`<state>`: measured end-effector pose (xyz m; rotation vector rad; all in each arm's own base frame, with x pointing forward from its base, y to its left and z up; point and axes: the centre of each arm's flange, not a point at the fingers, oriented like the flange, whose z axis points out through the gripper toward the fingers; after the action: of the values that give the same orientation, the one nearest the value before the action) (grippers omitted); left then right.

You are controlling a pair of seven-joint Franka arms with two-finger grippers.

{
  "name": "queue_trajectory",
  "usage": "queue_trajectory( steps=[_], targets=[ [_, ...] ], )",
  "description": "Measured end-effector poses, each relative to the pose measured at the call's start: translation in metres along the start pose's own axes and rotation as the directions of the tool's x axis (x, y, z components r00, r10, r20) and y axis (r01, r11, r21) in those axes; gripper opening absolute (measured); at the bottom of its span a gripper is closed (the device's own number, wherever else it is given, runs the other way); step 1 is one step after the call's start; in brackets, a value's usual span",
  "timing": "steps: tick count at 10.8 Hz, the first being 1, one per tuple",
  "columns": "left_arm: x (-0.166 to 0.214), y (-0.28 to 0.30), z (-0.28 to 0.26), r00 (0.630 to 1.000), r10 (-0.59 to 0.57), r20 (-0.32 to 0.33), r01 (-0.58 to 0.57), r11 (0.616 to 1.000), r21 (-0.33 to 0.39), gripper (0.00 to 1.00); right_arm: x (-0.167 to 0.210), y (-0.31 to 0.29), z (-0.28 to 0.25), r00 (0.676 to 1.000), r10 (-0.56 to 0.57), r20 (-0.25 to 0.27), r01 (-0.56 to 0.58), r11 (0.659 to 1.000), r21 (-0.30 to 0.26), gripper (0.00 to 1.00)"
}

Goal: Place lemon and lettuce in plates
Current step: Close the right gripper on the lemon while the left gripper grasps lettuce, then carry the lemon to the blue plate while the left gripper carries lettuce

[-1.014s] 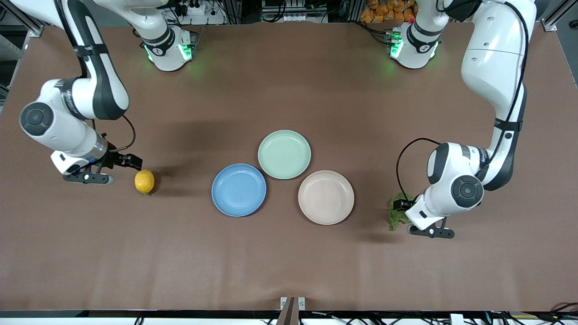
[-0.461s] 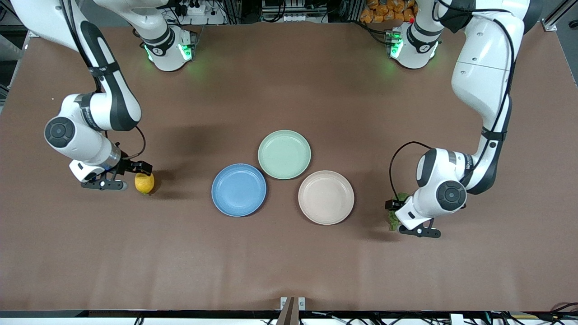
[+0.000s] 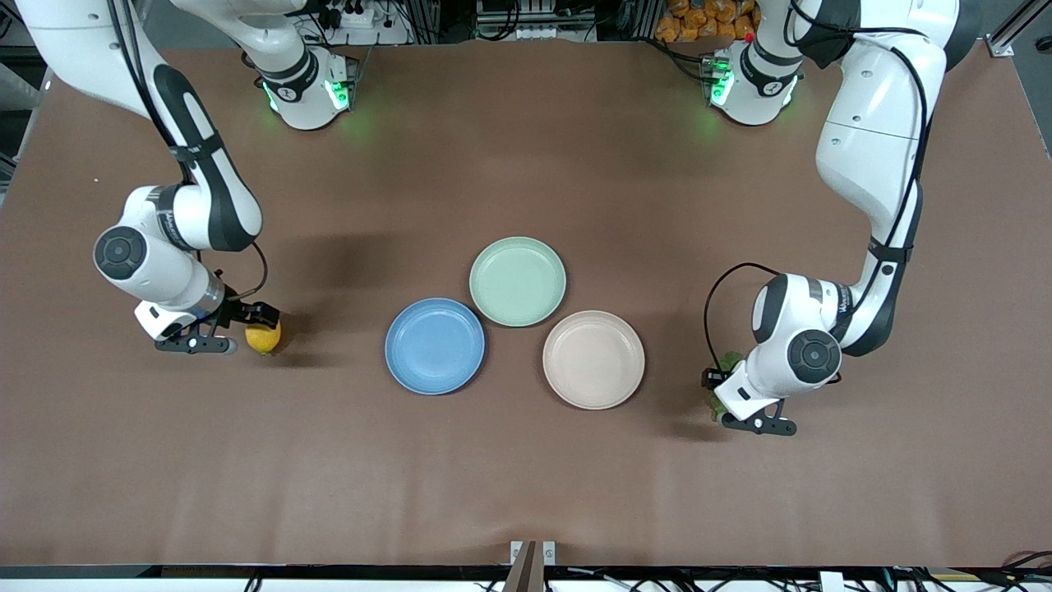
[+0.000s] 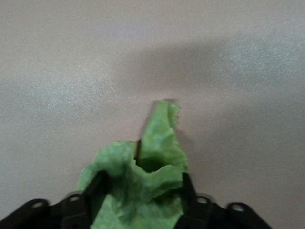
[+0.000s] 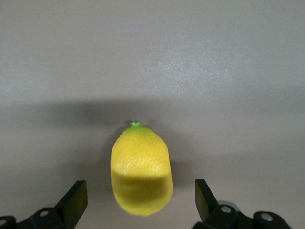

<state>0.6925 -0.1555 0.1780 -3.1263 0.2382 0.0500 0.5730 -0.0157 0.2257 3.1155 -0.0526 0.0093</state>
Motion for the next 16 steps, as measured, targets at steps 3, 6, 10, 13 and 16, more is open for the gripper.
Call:
queue_trajectory(
  steps=[3,6,10,13,16],
  targets=[
    [0.003,0.000,-0.004,1.000,-0.001,-0.010,0.001,1.000,-0.001,0.22,0.000,0.000,0.029,1.000,-0.001,-0.014,0.001,1.000,0.001,1.00],
    [0.005,-0.005,-0.010,1.000,-0.008,-0.025,0.008,1.000,0.000,0.05,-0.001,-0.001,0.043,1.000,-0.002,-0.016,0.002,1.000,0.001,1.00],
    [0.014,-0.007,-0.044,0.995,-0.061,-0.080,0.061,0.998,-0.006,0.05,-0.001,-0.001,0.045,1.000,-0.001,-0.016,0.001,1.000,0.001,0.80],
    [0.018,-0.003,-0.087,0.985,-0.107,-0.137,0.105,0.994,-0.021,0.05,-0.001,-0.001,0.044,1.000,0.000,-0.016,0.000,1.000,0.001,0.61],
    [0.017,0.005,-0.123,0.975,-0.149,-0.162,0.144,0.989,-0.040,0.05,0.003,-0.001,0.038,1.000,0.000,0.012,0.000,1.000,0.000,0.61]
  ],
)
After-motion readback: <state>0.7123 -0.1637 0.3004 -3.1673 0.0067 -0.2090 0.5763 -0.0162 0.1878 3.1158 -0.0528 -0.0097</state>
